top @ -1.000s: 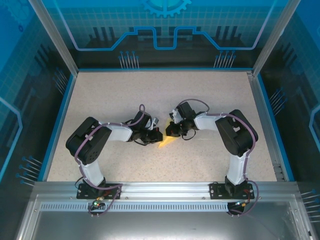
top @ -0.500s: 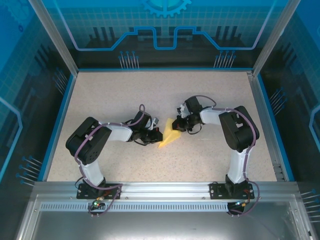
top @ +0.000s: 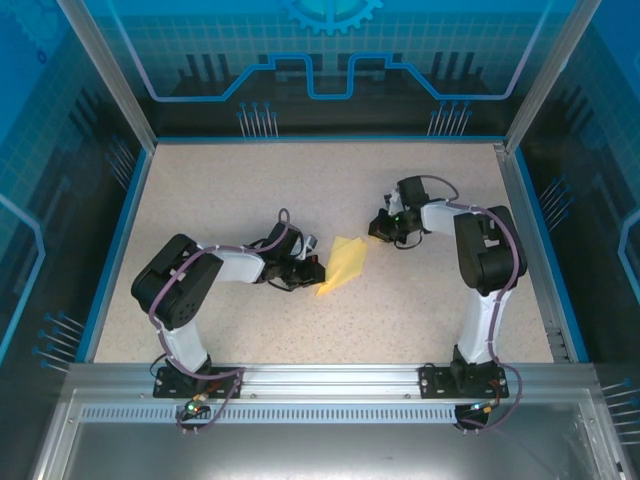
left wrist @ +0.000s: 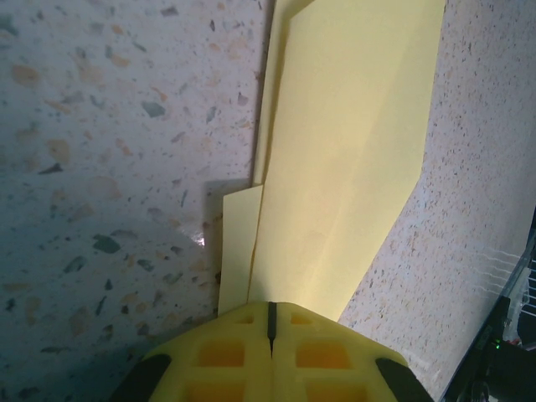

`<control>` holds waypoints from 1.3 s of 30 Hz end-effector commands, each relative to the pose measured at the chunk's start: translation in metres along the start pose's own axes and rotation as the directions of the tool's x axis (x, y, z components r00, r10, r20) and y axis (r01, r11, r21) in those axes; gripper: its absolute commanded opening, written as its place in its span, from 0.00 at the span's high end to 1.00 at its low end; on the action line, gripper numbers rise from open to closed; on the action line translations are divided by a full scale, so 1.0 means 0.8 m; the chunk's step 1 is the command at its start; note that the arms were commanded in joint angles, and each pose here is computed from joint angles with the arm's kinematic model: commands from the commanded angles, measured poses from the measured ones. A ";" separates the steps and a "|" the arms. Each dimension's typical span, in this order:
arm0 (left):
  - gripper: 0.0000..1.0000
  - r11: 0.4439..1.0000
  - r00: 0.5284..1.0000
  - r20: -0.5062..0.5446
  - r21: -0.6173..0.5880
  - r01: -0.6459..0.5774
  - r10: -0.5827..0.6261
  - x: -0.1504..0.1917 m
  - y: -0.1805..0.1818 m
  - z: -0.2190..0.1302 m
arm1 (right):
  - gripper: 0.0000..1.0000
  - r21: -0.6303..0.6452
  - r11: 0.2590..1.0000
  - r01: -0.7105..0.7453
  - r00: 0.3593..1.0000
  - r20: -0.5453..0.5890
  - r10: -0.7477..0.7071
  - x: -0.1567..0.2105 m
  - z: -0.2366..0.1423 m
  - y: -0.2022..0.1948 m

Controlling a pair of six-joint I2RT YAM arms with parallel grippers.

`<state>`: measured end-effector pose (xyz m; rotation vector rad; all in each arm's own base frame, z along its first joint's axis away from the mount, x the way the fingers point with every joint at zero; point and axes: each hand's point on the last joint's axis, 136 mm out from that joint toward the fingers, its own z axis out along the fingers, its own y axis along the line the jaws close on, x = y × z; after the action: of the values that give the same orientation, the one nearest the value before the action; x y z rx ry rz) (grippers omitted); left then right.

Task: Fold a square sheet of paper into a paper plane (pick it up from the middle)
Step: Fourth fold the wing at the center of the table.

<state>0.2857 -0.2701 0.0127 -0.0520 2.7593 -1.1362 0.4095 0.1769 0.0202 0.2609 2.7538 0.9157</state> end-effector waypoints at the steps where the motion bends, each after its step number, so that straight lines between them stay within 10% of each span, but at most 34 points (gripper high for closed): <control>1: 1.00 0.986 0.994 -0.076 -0.155 0.069 -0.082 0.036 0.052 -0.002 | 0.94 -0.035 0.997 0.071 0.993 0.100 -0.067 -0.019 -0.038 0.045; 13: 1.00 0.986 0.994 -0.072 -0.149 0.068 -0.080 0.032 0.048 0.000 | 0.94 -0.093 0.992 0.091 0.989 -0.109 -0.101 0.121 0.021 0.095; 33: 1.00 0.997 0.999 -0.036 -0.066 -0.026 0.023 0.010 0.008 -0.014 | 0.95 0.020 0.999 0.030 0.966 -0.259 -0.024 0.174 0.066 0.035; 39: 0.71 0.976 0.972 0.125 0.068 -0.207 0.197 -0.022 -0.066 -0.042 | 0.96 0.075 0.997 0.030 0.964 -0.264 -0.009 0.176 0.065 0.017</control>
<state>0.2899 -0.2728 0.0455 0.0573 2.6776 -1.1243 0.3165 0.2782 0.0104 0.0531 2.8524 1.0956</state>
